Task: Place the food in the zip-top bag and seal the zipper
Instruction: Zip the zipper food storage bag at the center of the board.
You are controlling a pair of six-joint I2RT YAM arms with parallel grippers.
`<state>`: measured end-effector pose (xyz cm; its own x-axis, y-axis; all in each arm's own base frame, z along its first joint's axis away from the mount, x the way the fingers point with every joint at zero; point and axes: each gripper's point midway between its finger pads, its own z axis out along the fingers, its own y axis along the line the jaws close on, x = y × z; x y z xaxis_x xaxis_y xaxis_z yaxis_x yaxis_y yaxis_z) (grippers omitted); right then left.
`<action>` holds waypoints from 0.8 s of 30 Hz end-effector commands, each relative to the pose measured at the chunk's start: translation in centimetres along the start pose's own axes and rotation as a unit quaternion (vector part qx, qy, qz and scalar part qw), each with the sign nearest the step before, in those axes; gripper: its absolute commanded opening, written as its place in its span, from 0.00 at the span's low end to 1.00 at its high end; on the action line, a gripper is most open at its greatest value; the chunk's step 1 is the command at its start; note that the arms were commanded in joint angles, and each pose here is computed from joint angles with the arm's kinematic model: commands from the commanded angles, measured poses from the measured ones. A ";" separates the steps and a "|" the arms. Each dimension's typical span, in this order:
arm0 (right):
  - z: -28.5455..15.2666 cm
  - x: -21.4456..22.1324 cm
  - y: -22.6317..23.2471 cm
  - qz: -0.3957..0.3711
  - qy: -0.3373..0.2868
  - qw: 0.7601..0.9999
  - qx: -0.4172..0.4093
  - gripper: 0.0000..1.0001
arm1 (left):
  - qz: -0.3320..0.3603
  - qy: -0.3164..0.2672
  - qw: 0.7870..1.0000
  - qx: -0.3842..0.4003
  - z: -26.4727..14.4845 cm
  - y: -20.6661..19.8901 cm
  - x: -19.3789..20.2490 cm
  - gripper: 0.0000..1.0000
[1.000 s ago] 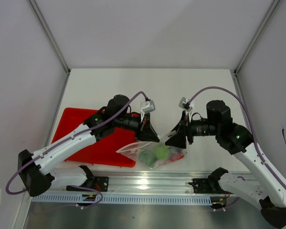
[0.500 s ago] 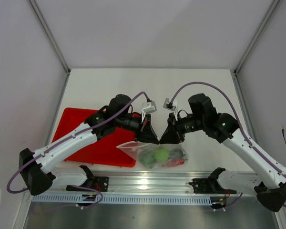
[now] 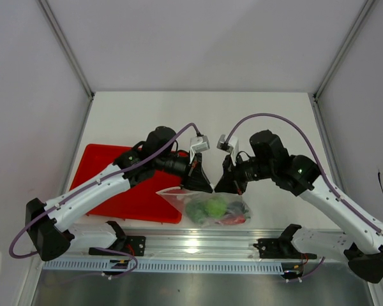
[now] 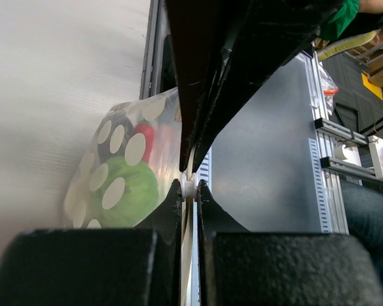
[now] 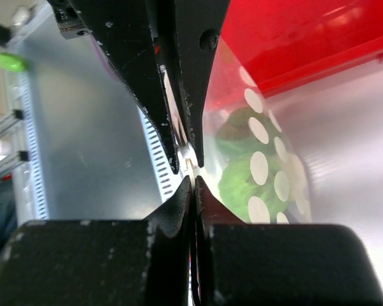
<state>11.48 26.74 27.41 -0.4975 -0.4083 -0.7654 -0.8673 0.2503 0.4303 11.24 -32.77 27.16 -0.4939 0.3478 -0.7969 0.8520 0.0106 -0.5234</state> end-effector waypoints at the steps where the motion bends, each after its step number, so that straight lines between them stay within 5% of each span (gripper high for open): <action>1: -1.5 -0.9 -1.6 -0.016 -0.043 0.995 0.089 0.00 | 0.040 -0.029 0.999 -0.011 -0.8 -0.3 -2.2 0.01; 11: -6.8 -2.1 -6.3 0.046 -0.140 0.951 0.272 0.00 | 0.001 -0.031 0.997 -0.071 -1.8 2.0 -0.6 0.01; 24: -9.8 0.2 -9.0 0.124 -0.163 0.913 0.354 0.00 | -0.003 -0.041 0.981 -0.187 -5.2 3.3 0.7 0.03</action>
<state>17.83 18.34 28.38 -0.5475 -0.0587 -0.8348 -0.5634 0.7634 0.3158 14.46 -29.78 27.15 -0.4883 0.2608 -0.8328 0.8652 0.2691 -0.4231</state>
